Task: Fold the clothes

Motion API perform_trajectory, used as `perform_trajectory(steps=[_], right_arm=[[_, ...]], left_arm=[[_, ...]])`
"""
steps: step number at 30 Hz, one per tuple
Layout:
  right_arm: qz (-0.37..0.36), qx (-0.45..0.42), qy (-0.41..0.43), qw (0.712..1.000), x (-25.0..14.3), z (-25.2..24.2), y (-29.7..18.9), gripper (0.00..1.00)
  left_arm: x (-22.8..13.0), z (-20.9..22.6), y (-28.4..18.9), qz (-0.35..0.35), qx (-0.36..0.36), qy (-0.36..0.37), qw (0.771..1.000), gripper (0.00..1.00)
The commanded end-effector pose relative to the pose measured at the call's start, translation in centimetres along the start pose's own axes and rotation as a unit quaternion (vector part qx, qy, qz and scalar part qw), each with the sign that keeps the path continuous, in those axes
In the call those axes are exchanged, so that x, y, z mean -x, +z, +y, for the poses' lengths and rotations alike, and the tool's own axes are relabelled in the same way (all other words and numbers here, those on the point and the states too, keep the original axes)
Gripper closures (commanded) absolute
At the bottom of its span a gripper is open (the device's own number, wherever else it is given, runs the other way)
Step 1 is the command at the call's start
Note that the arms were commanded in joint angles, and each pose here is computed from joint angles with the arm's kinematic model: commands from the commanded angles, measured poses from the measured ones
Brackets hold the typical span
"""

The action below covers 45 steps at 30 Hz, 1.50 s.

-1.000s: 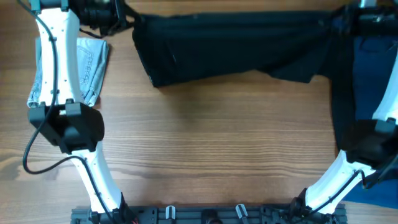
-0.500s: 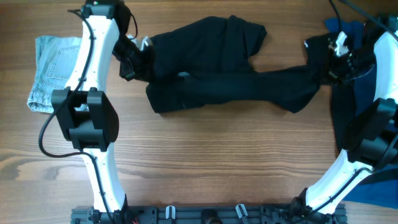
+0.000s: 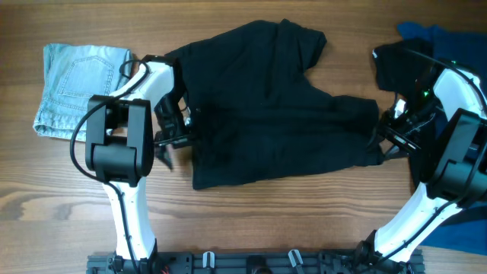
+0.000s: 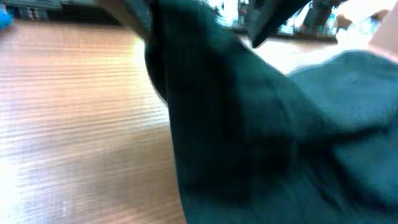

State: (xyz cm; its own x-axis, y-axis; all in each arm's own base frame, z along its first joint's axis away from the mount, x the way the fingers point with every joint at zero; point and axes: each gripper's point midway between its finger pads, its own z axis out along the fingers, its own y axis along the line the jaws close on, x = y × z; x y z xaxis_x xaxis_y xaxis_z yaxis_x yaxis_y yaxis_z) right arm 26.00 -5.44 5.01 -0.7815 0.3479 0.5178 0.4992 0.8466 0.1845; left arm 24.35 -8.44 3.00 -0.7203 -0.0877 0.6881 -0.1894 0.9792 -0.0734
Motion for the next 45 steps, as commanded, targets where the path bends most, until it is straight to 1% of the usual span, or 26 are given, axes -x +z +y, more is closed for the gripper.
perform_trajectory(steps=[1,3,6,7,9,10,12,13,14,16,17,18,19,22,24,26,27,30,32,34,35,37,39,40,43,45], right_arm=[[-0.040,-0.019,-0.004,0.999,0.7,-0.1,-3.2,0.44],[-0.087,-0.018,-0.020,0.996,0.6,1.1,-6.7,0.41],[-0.188,-0.022,-0.074,0.979,0.0,4.2,-11.8,0.37],[-0.233,-0.028,-0.119,0.965,-0.6,6.0,-14.1,0.37],[-0.315,-0.031,-0.177,0.932,-1.1,9.3,-17.6,0.37],[-0.339,-0.031,-0.199,0.919,-1.1,10.4,-18.4,0.36],[-0.374,-0.027,-0.224,0.900,-0.7,12.4,-19.4,0.32],[-0.382,-0.026,-0.228,0.895,-0.2,12.8,-19.6,0.31],[-0.388,-0.025,-0.230,0.892,0.1,13.0,-19.8,0.31],[-0.409,-0.022,-0.236,0.881,1.0,13.5,-20.5,0.31],[-0.416,-0.021,-0.237,0.878,1.3,13.6,-20.8,0.31],[-0.423,-0.020,-0.239,0.874,1.7,13.8,-21.0,0.31],[-0.426,-0.020,-0.240,0.872,1.9,13.9,-21.1,0.31],[-0.441,-0.018,-0.244,0.864,3.0,14.4,-21.6,0.31],[-0.439,-0.011,-0.266,0.858,4.1,15.1,-21.2,0.32],[-0.425,0.015,-0.301,0.854,6.0,16.6,-19.9,0.32],[-0.422,0.014,-0.300,0.855,7.1,16.6,-19.4,0.32],[-0.419,0.017,-0.305,0.855,11.0,17.2,-17.6,0.32],[-0.415,0.046,-0.361,0.834,13.1,19.2,-16.0,0.32],[-0.420,0.057,-0.368,0.828,15.0,19.9,-15.2,0.32],[-0.425,0.057,-0.375,0.822,16.4,20.6,-14.4,0.32],[-0.424,0.057,-0.383,0.819,16.9,21.4,-13.5,0.32],[-0.423,0.057,-0.393,0.814,16.9,22.4,-13.0,0.32],[-0.424,0.057,-0.399,0.811,16.8,23.0,-12.8,0.32],[-0.422,0.057,-0.402,0.810,16.6,23.4,-12.6,0.32],[-0.416,0.050,-0.397,0.817,16.6,22.9,-12.3,0.30]], left_arm=[[-0.5,0.9,-0.5,-0.008,0.022,-0.008,1.000,0.00],[-0.8,0.7,-1.8,-0.035,0.015,-0.002,0.999,0.00],[-1.5,-0.3,-6.1,-0.128,-0.008,0.000,0.992,0.00],[-1.6,-1.0,-8.4,-0.181,-0.022,0.009,0.983,0.01],[-1.0,-2.1,-12.9,-0.302,-0.048,0.028,0.952,0.02],[-0.5,-2.1,-14.5,-0.344,-0.051,0.020,0.937,0.05],[1.2,-1.3,-16.8,-0.405,-0.050,-0.018,0.913,0.19],[2.4,-1.3,-17.3,-0.419,-0.058,-0.021,0.906,0.22],[3.4,-1.2,-17.6,-0.430,-0.067,-0.031,0.900,0.22],[6.4,-1.6,-19.1,-0.468,-0.082,-0.027,0.879,0.25],[7.5,-1.9,-19.6,-0.482,-0.087,-0.024,0.871,0.28],[9.1,-2.5,-20.4,-0.501,-0.098,-0.016,0.860,0.36],[10.6,-3.5,-20.7,-0.510,-0.114,-0.003,0.852,0.42],[13.3,-6.1,-19.5,-0.493,-0.162,0.033,0.854,0.44],[15.6,-6.5,-17.6,-0.479,-0.160,0.035,0.862,0.44],[17.9,-6.3,-15.4,-0.465,-0.153,0.033,0.871,0.44],[18.3,-6.3,-15.1,-0.464,-0.153,0.032,0.872,0.44],[19.9,-6.4,-14.7,-0.478,-0.132,0.068,0.866,0.43],[21.0,-5.4,-14.5,-0.491,-0.101,0.067,0.863,0.42],[22.0,-4.3,-14.6,-0.506,-0.064,0.073,0.857,0.43],[22.8,-3.3,-14.9,-0.521,-0.027,0.092,0.848,0.46],[23.6,-2.3,-15.0,-0.529,-0.006,0.096,0.843,0.61],[24.8,-1.0,-15.2,-0.539,-0.001,0.084,0.838,0.84],[25.7,0.2,-15.4,-0.546,-0.003,0.073,0.835,0.77],[26.4,2.2,-16.8,-0.567,-0.010,0.053,0.822,0.74],[26.1,2.4,-17.9,-0.573,-0.016,0.051,0.818,0.57]])
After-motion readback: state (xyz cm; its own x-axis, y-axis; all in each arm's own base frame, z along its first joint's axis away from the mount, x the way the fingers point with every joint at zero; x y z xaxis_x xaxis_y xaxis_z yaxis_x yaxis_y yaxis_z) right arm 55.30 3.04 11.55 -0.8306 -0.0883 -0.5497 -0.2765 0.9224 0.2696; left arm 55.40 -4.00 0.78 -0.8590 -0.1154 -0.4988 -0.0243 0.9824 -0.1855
